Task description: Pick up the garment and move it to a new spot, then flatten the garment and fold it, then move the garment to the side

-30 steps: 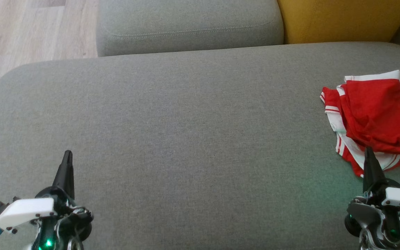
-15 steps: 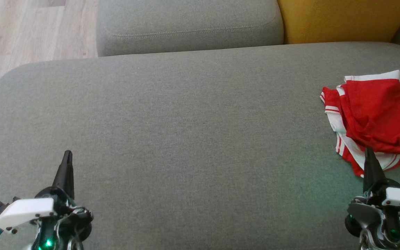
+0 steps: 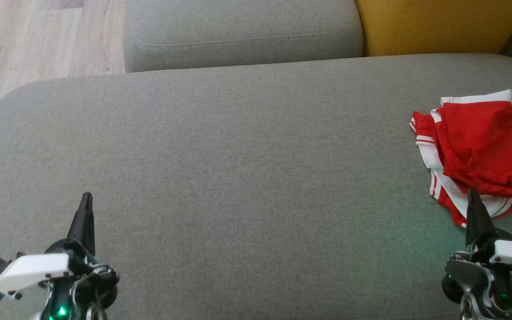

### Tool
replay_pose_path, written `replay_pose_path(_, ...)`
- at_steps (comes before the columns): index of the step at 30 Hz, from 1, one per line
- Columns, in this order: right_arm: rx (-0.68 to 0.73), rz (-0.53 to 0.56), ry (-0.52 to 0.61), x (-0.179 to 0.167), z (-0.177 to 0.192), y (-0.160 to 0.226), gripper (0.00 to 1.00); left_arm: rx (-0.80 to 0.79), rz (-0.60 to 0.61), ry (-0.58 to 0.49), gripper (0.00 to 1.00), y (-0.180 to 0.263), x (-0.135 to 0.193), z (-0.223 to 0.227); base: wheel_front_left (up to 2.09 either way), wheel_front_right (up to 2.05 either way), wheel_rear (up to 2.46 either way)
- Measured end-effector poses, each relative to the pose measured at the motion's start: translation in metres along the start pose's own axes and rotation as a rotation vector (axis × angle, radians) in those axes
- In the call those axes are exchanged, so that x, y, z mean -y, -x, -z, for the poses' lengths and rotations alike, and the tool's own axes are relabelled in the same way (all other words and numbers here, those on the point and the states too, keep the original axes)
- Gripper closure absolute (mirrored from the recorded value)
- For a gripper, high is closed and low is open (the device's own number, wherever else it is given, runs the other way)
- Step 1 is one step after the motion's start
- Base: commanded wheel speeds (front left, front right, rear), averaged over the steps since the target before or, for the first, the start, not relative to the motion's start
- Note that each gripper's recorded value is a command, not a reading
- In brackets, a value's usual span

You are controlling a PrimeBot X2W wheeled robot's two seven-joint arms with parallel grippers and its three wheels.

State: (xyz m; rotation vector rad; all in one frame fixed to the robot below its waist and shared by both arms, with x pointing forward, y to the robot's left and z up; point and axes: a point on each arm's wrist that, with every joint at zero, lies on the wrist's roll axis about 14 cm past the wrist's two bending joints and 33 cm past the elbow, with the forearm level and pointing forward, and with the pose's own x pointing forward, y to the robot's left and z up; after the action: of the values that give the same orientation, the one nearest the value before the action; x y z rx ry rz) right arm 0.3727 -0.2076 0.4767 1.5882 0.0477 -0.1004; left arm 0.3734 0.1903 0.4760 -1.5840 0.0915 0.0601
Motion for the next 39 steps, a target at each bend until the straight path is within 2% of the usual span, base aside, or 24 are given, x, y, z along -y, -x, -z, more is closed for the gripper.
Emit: replay_pose_path(39, 0.001, 0.0, 0.001, 0.0001, -0.0004, 0.0001, 1.0, 0.001, 0.0, 0.0, 1.0, 0.0, 0.0, 0.0, 0.0, 0.0, 0.0)
